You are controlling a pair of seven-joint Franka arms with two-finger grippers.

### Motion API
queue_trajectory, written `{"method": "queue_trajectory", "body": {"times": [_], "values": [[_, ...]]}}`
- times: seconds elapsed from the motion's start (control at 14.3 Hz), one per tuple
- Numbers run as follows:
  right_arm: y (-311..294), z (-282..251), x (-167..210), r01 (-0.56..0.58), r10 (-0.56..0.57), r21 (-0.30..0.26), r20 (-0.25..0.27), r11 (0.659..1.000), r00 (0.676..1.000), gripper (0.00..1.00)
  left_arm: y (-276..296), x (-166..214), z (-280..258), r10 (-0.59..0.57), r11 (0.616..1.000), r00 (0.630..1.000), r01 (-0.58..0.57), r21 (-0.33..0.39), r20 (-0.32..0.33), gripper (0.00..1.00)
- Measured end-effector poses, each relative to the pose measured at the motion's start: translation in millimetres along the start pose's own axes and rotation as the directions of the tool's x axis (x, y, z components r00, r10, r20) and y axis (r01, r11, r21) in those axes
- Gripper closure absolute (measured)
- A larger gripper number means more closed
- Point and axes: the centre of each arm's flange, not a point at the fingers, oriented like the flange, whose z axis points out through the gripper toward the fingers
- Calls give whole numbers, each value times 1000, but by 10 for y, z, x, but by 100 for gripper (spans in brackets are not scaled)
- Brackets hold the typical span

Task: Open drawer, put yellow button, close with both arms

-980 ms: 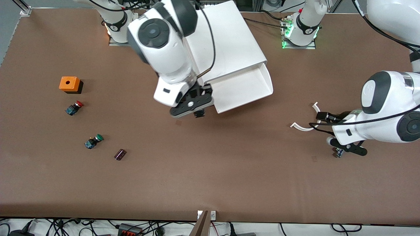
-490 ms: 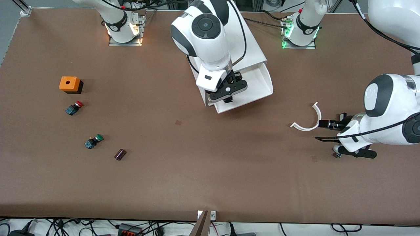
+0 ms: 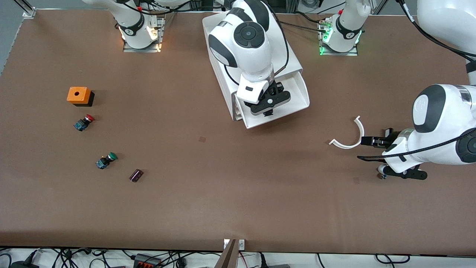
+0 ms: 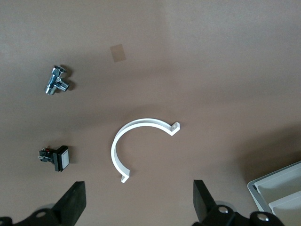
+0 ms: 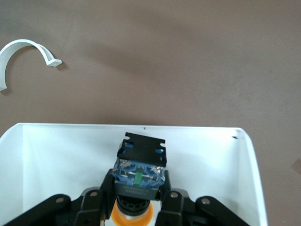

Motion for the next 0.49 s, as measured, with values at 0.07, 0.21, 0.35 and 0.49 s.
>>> {"method": "queue_trajectory", "body": {"times": [0.07,0.21,0.35,0.49], "values": [[-27,6,-13,3,-3,0,1,1000,1000,60,0,2,4,0,1000,1000,0,0,1,0],[-62,16,-40,9,-9,-2,8,1000,1000,60,-1,6,15,0,1000,1000,0,0,2,0],[-89,32,-75,14,-13,-9,22,1000,1000,60,-1,10,23,-1,1000,1000,1,0,4,0],[-87,45,-93,17,-16,-20,34,1000,999,60,-1,11,25,-1,1000,1000,1,0,4,0]]}}
